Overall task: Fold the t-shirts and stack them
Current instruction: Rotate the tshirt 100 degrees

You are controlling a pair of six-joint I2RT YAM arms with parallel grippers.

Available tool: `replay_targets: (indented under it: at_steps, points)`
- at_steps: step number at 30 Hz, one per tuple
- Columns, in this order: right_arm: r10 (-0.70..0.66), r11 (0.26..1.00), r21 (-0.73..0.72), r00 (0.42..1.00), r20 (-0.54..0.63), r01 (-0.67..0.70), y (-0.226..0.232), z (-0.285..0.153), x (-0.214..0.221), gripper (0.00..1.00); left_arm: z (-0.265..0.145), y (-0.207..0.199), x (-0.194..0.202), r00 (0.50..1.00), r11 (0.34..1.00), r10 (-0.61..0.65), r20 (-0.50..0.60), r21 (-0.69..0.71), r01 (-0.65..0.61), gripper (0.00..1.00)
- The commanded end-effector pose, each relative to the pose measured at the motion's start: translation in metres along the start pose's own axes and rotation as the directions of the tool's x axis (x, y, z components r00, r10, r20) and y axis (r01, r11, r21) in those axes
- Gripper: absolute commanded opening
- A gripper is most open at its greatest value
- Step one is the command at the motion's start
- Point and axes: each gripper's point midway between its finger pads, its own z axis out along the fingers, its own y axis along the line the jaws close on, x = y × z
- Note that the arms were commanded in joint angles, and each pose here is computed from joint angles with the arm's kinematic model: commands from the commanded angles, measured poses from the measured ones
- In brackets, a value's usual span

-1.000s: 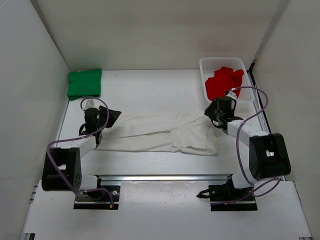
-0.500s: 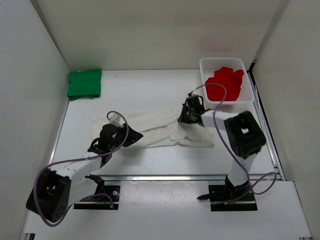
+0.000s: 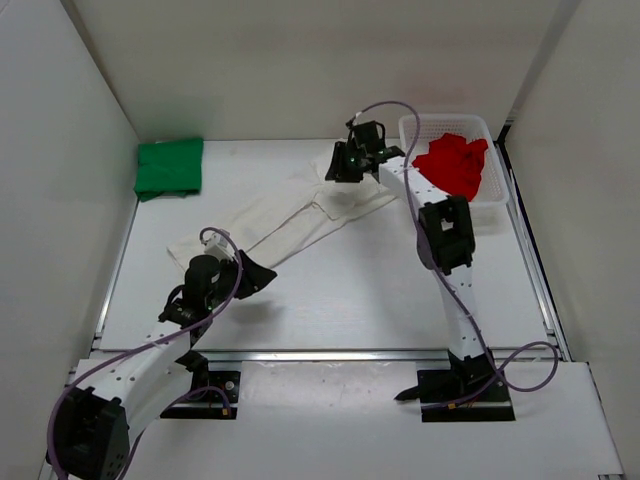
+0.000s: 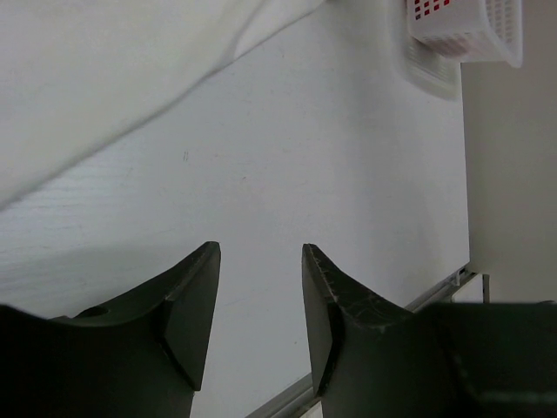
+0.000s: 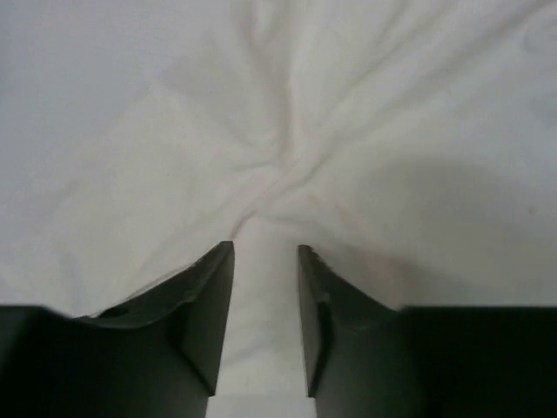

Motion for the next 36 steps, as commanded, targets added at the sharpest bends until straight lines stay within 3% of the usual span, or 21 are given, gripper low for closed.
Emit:
replay_targets:
  at_steps: [1,3,4,5,7,8,10,11,13,17,26,30,33,35,36]
  points:
    - [-0.186,0.975,-0.074,0.946,0.264,0.212,0.099,-0.138,-0.089,0.36,-0.004,0.006,0.005,1.000,1.000,0.009,-0.015,-0.027,-0.010,0.53]
    - [-0.201,0.971,-0.074,0.946,0.253,0.226,0.108,-0.170,-0.073,0.38,-0.007,0.008,0.000,1.000,0.999,0.011,-0.006,-0.039,-0.012,0.53]
    - [-0.195,0.974,-0.078,0.959,0.208,0.215,0.101,-0.163,-0.043,0.38,-0.008,0.007,-0.001,1.000,0.999,0.026,-0.002,-0.043,-0.026,0.54]
    - [-0.203,0.964,-0.108,0.933,0.297,0.244,0.117,-0.192,-0.051,0.38,-0.010,0.006,-0.004,0.999,0.998,0.037,-0.001,-0.047,-0.037,0.54]
    - [-0.124,0.982,-0.111,0.969,0.213,0.150,0.086,-0.182,0.023,0.38,-0.016,0.004,-0.014,0.998,0.996,0.062,0.020,-0.063,-0.061,0.55]
    - [-0.096,0.972,-0.177,0.949,0.301,0.154,0.104,-0.202,0.018,0.39,-0.020,-0.001,-0.023,0.996,0.995,0.080,0.035,-0.063,-0.078,0.55]
    - [-0.016,0.968,-0.242,0.976,0.217,0.070,0.095,-0.185,0.092,0.40,-0.026,-0.012,-0.034,0.993,0.993,0.104,0.060,-0.054,-0.101,0.56]
    - [-0.017,0.960,-0.268,0.974,0.226,0.079,0.105,-0.178,0.102,0.40,-0.027,-0.008,-0.040,0.991,0.992,0.113,0.074,-0.072,-0.108,0.56]
    - [-0.010,0.955,-0.293,0.991,0.134,0.049,0.120,-0.153,0.143,0.42,-0.032,-0.015,-0.050,0.989,0.991,0.125,0.077,-0.062,-0.121,0.55]
    - [0.002,0.960,-0.278,0.998,0.066,0.017,0.147,-0.109,0.173,0.45,-0.039,-0.013,-0.063,0.987,0.991,0.123,0.100,-0.056,-0.117,0.56]
    - [0.185,0.969,-0.152,0.980,-0.075,-0.194,0.131,-0.031,0.229,0.46,-0.036,-0.011,-0.057,0.989,0.993,0.117,0.096,-0.041,-0.114,0.56]
    - [0.237,0.957,-0.134,0.960,-0.146,-0.257,0.132,-0.005,0.236,0.30,-0.033,-0.009,-0.053,0.989,0.992,0.119,0.082,-0.050,-0.115,0.56]
    - [0.231,0.955,-0.150,0.959,-0.165,-0.256,0.133,-0.006,0.231,0.00,-0.033,-0.005,-0.056,0.988,0.991,0.121,0.092,-0.062,-0.115,0.56]
    - [0.208,0.961,-0.144,0.960,-0.187,-0.236,0.118,-0.021,0.238,0.00,-0.032,-0.004,-0.054,0.989,0.991,0.121,0.079,-0.067,-0.116,0.56]
    - [0.197,0.959,-0.178,0.970,-0.146,-0.221,0.119,-0.038,0.219,0.00,-0.031,-0.004,-0.053,0.989,0.990,0.126,0.072,-0.070,-0.121,0.56]
